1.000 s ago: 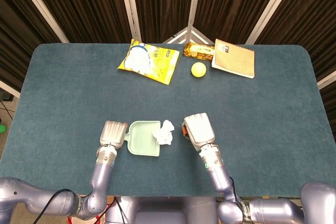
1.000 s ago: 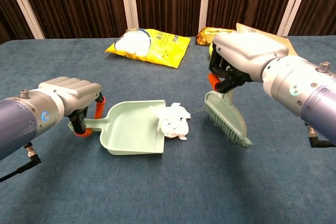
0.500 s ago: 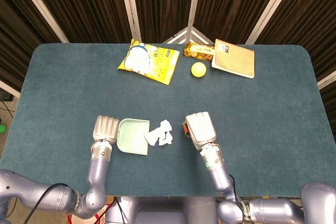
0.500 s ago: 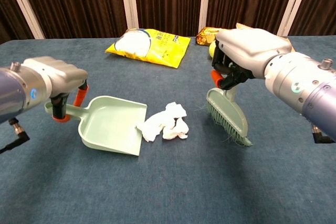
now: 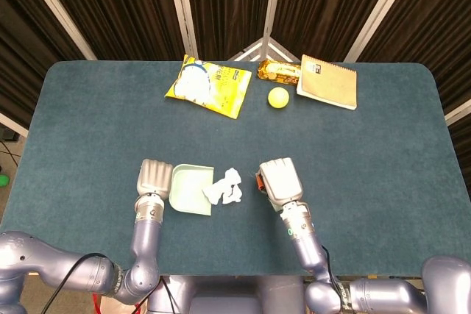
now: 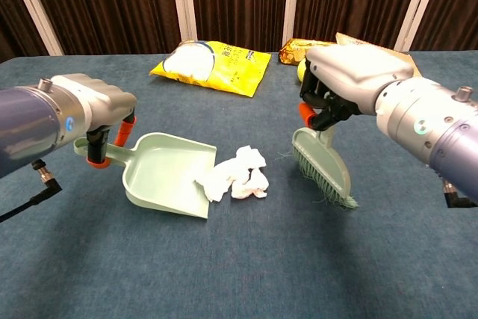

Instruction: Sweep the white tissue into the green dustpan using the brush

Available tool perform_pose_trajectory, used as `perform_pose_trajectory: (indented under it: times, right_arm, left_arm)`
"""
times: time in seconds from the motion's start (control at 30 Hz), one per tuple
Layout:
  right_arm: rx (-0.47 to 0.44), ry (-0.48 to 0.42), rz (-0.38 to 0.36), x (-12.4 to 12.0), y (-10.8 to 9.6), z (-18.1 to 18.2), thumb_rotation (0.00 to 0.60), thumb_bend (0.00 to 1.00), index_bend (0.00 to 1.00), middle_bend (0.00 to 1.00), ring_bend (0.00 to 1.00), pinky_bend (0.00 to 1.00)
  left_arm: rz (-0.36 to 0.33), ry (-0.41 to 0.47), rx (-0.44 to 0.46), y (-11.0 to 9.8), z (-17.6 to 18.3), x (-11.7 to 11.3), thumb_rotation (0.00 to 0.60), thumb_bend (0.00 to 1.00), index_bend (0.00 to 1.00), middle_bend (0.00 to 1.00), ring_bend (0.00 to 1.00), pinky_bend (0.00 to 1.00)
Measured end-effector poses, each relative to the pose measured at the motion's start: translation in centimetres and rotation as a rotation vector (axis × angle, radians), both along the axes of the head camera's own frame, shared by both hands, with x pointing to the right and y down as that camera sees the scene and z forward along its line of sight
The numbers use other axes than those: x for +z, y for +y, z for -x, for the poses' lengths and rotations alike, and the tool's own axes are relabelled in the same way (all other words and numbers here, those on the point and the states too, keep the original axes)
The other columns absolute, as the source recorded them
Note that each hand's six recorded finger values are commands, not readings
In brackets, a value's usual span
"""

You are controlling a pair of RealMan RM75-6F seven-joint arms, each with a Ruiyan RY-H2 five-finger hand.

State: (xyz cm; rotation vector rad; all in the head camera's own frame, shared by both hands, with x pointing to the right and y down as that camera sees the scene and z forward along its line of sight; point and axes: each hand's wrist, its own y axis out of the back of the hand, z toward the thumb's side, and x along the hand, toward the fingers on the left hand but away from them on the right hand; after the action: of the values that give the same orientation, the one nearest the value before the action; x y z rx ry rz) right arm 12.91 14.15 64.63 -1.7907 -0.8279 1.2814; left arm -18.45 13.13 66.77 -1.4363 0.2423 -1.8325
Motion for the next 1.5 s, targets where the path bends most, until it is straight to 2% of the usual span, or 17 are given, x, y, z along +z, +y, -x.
perform_pose_trajectory:
  times: [0.33, 0.67, 0.77, 0.9, 1.03, 1.2, 1.3, 1.5]
  right_arm:
    - [0.039, -0.155, 0.071, -1.2, 1.2, 4.6, 0.6, 0.57, 1.0, 0.98, 0.98, 0.96]
    - [0.069, -0.248, 0.109, -2.5, 1.3, 6.7, 0.6, 0.57, 1.0, 0.98, 0.98, 0.96]
    - [0.097, -0.289, 0.113, -3.2, 0.7, 6.8, 0.6, 0.57, 1.0, 0.98, 0.98, 0.96]
    - [0.084, -0.253, 0.064, -3.7, -0.5, 6.2, 0.6, 0.57, 1.0, 0.98, 0.98, 0.96]
    - [0.067, -0.176, -0.011, -3.8, -1.9, 4.6, 0.6, 0.57, 1.0, 0.98, 0.98, 0.96]
    - [0.041, -0.1, -0.068, -3.8, -2.7, 3.2, 0.6, 0.57, 1.0, 0.98, 0.98, 0.96]
    - [0.033, -0.08, -0.068, -3.4, -2.6, 2.7, 0.6, 0.57, 1.0, 0.98, 0.98, 0.96]
    - [0.024, -0.058, -0.013, -1.6, -0.9, 2.2, 0.6, 0.57, 1.0, 0.98, 0.98, 0.96]
  left_arm:
    - [0.002, 0.007, 0.005, 0.2, -0.5, 0.5, 0.6, 0.61, 0.69, 1.0, 0.99, 0.94]
    - [0.006, 0.014, 0.006, 0.3, -0.6, 0.7, 0.6, 0.61, 0.69, 1.0, 0.99, 0.94]
    - [0.004, 0.021, 0.006, 0.3, -0.8, 0.7, 0.6, 0.61, 0.69, 1.0, 0.99, 0.94]
    - [0.005, 0.029, 0.007, 0.4, -0.9, 0.6, 0.6, 0.61, 0.69, 1.0, 0.99, 0.94]
    - [0.005, 0.037, 0.011, 0.5, -1.0, 0.5, 0.6, 0.61, 0.69, 1.0, 0.99, 0.94]
    - [0.008, 0.038, 0.007, 0.6, -0.9, 0.5, 0.6, 0.61, 0.69, 1.0, 0.99, 0.94]
    - [0.011, 0.037, 0.004, 0.7, -0.9, 0.5, 0.6, 0.61, 0.69, 1.0, 0.99, 0.94]
    - [0.008, 0.046, 0.004, 0.7, -1.0, 0.4, 0.6, 0.61, 0.69, 1.0, 0.99, 0.94]
